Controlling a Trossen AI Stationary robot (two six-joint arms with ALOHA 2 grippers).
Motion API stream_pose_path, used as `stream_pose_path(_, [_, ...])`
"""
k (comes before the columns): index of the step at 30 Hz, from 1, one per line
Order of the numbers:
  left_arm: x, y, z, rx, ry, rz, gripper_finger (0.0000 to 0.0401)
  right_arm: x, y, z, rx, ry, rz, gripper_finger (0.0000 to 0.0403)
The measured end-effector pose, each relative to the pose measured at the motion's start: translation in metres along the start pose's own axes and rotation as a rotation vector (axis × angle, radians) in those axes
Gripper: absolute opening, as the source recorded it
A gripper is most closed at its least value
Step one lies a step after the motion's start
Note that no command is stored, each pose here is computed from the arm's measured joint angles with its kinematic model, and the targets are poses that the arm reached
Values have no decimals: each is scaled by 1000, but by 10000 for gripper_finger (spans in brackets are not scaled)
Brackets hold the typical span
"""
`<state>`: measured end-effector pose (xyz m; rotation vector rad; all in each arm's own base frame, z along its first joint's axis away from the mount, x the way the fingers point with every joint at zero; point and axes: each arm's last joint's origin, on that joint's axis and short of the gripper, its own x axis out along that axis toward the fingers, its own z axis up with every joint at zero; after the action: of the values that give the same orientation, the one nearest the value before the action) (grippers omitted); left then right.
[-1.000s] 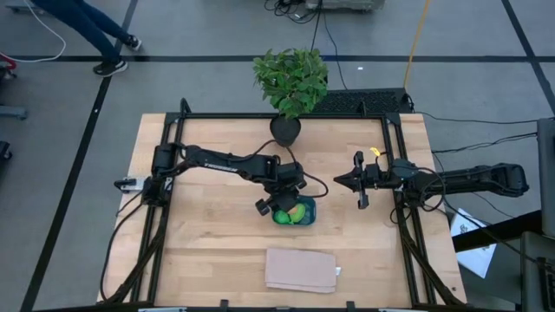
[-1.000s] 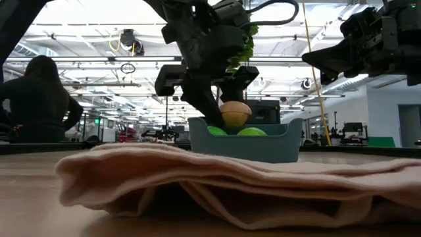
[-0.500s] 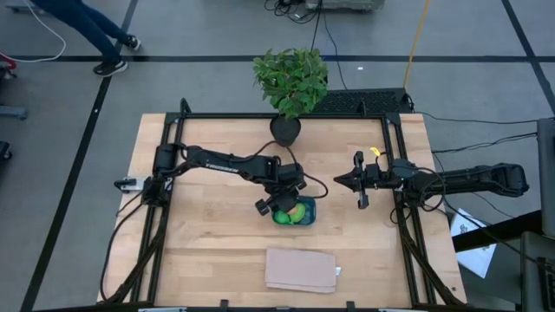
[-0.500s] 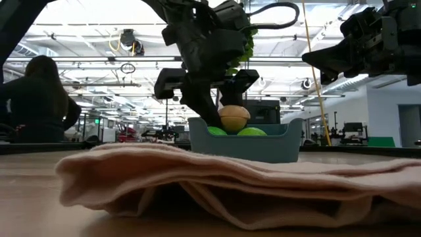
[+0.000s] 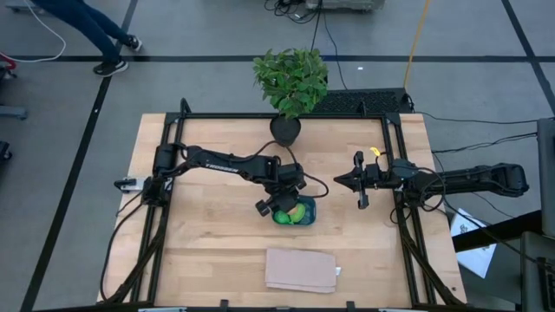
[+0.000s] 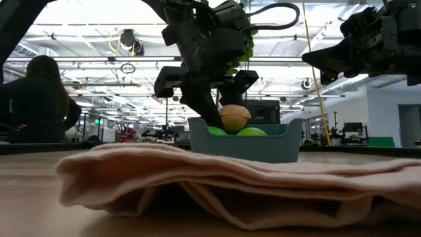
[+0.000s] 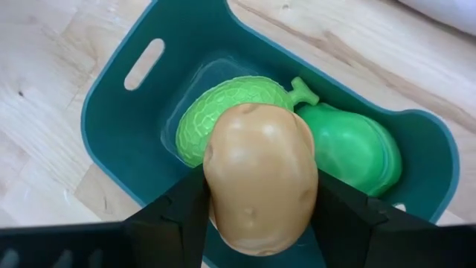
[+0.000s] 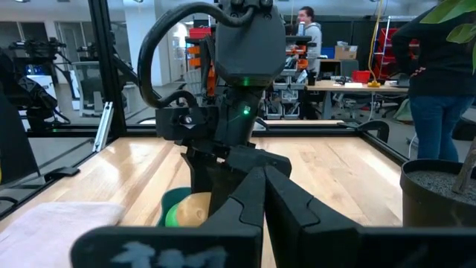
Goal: Pick and placing Produce into tupperware
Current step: Put the potato into the blue container
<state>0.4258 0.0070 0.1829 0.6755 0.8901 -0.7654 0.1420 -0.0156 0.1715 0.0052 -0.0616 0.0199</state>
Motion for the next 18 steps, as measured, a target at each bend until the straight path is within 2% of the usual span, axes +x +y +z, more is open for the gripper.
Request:
stream_pose_path(7, [0,0,1,-37,-19,-13,188,0,0,0,3,0,0,0])
stream_pose_path(18, [0,-1,1,27,-26,-20,188,0,0,0,3,0,0,0])
